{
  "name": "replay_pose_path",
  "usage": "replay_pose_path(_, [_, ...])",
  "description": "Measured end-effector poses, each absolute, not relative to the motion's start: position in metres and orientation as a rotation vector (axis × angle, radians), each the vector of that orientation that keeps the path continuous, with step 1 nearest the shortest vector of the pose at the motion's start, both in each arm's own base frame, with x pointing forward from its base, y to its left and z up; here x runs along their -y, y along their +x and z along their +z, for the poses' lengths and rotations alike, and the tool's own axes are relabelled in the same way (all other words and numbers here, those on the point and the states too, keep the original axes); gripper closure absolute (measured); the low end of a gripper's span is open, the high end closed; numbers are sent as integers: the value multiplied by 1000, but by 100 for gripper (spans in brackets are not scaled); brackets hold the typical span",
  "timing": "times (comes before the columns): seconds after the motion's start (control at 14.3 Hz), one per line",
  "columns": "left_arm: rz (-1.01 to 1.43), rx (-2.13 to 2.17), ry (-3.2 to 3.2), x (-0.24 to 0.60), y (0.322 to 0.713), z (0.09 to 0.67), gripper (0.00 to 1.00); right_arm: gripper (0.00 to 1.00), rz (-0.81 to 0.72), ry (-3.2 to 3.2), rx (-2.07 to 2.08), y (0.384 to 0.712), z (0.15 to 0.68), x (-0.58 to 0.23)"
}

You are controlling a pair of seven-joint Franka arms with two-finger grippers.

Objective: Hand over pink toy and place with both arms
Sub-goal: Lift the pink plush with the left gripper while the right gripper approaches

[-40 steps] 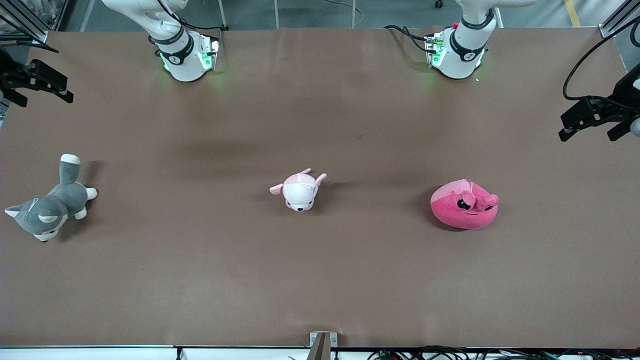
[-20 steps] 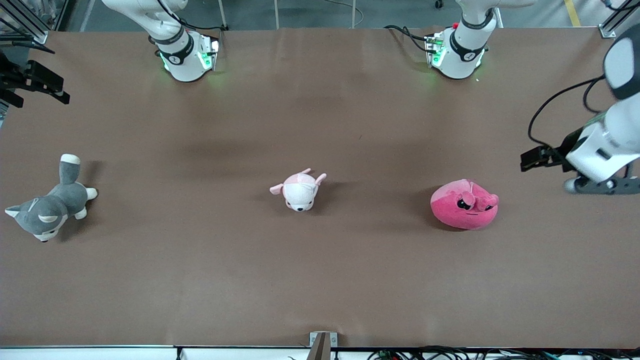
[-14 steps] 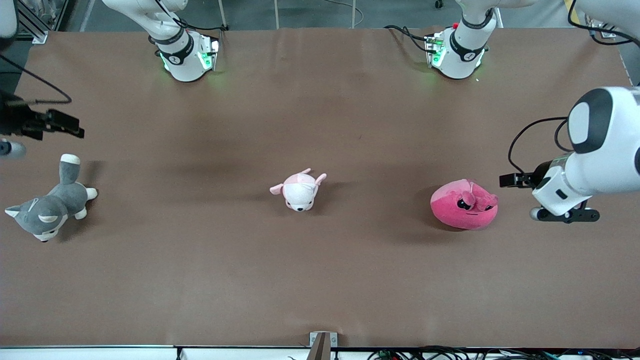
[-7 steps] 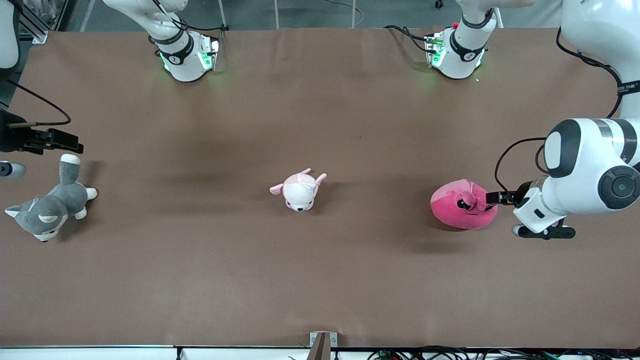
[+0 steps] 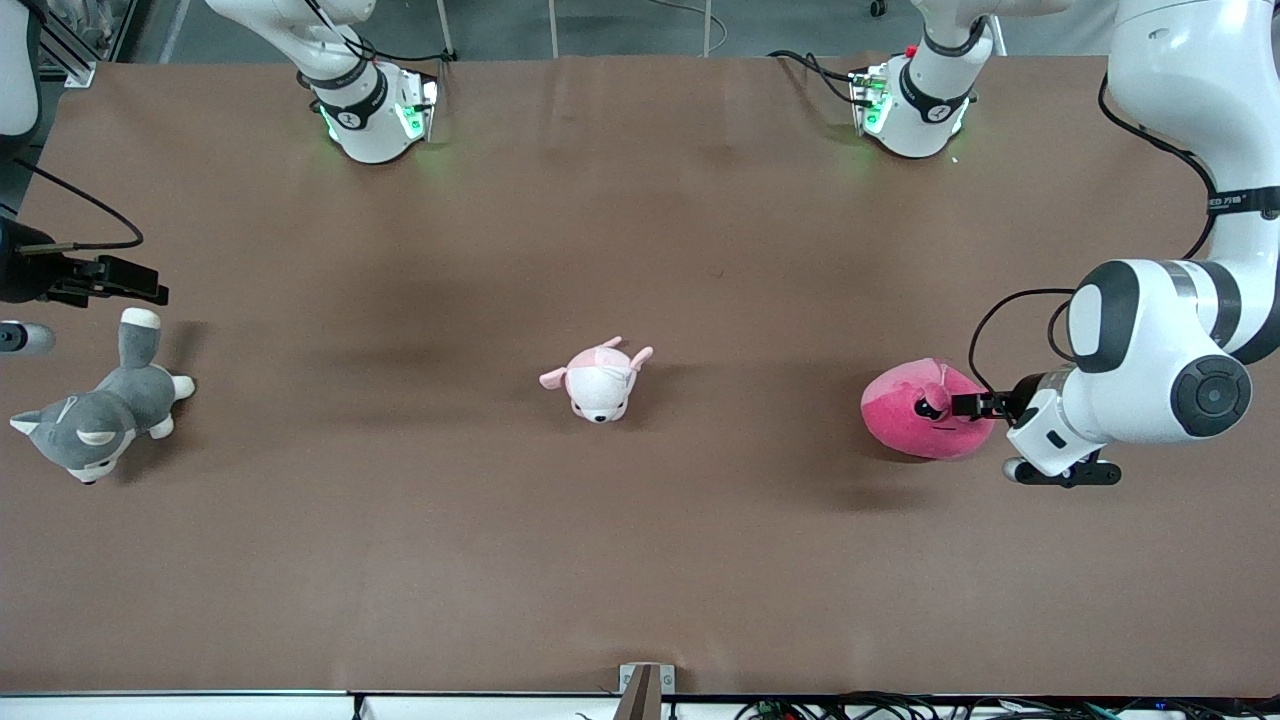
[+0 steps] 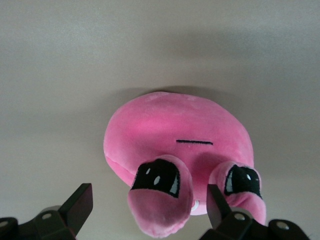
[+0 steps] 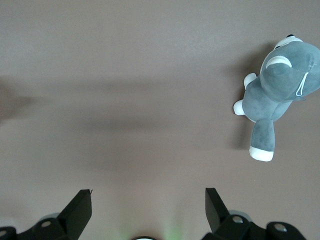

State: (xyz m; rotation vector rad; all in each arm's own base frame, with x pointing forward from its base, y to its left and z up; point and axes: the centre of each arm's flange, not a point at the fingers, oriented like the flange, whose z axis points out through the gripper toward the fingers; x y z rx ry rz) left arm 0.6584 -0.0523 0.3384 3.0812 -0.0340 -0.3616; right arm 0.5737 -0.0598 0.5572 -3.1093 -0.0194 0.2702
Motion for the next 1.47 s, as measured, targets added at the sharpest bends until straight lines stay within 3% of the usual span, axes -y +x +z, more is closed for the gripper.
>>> replay_pose_path(0.14, [-367,32,3080,52,658,336,3,0,272,-3109,19,574,557,60])
replay_pose_path(0.49, [-378,31,3079,52,658,331,54,0,272,-3109,19,574,557,60])
replay_pose_path(0.63, [-375,33,3079,52,659,332,60,0,272,-3109,19,574,557,60])
replay_pose_path(0.84, [-362,45,3078,56,661,336,83,0,273,-3111,-19,574,557,60])
replay_pose_path(1.05, [-313,97,3067,78,665,352,90,0,274,-3114,-114,574,557,57])
replay_pose_path(1.47, [-281,145,3017,162,657,447,90,0,243,-3117,-272,578,559,37])
